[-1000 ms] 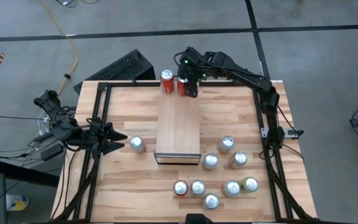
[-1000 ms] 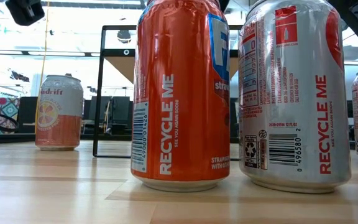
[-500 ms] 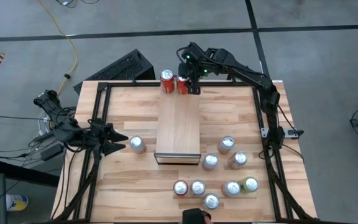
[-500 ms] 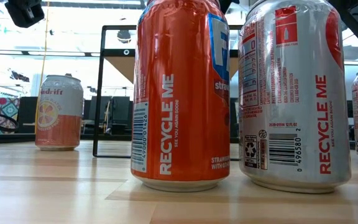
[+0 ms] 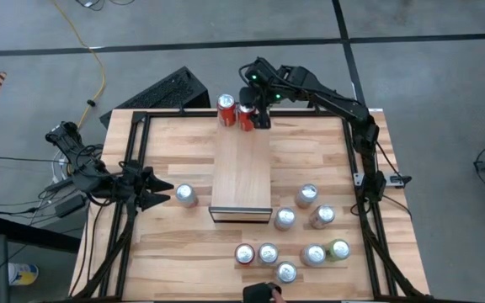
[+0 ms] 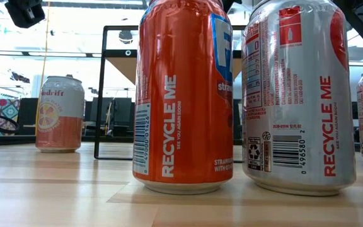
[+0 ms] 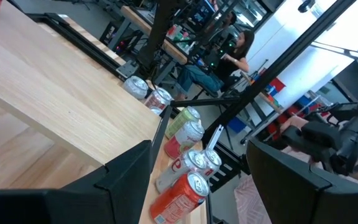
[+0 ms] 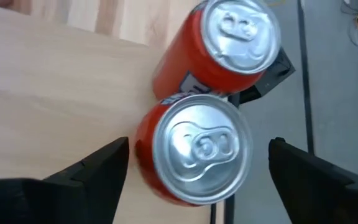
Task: Place canned beverage on shelf
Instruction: Put the left red soda can on the shelf aligned with the other red soda can
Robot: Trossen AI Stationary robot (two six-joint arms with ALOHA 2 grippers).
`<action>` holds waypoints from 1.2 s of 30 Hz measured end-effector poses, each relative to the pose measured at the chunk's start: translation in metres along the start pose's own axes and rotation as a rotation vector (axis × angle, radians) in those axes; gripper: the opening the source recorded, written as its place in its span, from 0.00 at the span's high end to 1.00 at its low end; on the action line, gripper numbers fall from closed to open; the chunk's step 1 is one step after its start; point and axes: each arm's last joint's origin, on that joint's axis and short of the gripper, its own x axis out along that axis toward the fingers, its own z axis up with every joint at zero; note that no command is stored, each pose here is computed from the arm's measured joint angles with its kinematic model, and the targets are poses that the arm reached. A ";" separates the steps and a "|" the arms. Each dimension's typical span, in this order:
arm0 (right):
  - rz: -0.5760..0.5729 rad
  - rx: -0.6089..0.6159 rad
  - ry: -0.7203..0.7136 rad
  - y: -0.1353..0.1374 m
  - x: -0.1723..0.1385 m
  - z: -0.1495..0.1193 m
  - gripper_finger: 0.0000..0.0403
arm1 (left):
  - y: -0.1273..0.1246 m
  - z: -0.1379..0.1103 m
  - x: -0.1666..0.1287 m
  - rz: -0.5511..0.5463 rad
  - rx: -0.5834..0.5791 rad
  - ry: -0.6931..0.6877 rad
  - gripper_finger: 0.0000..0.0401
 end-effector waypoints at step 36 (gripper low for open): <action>-0.082 0.436 0.039 0.002 -0.005 0.000 0.16 | 0.000 0.000 0.000 0.000 0.000 0.001 0.37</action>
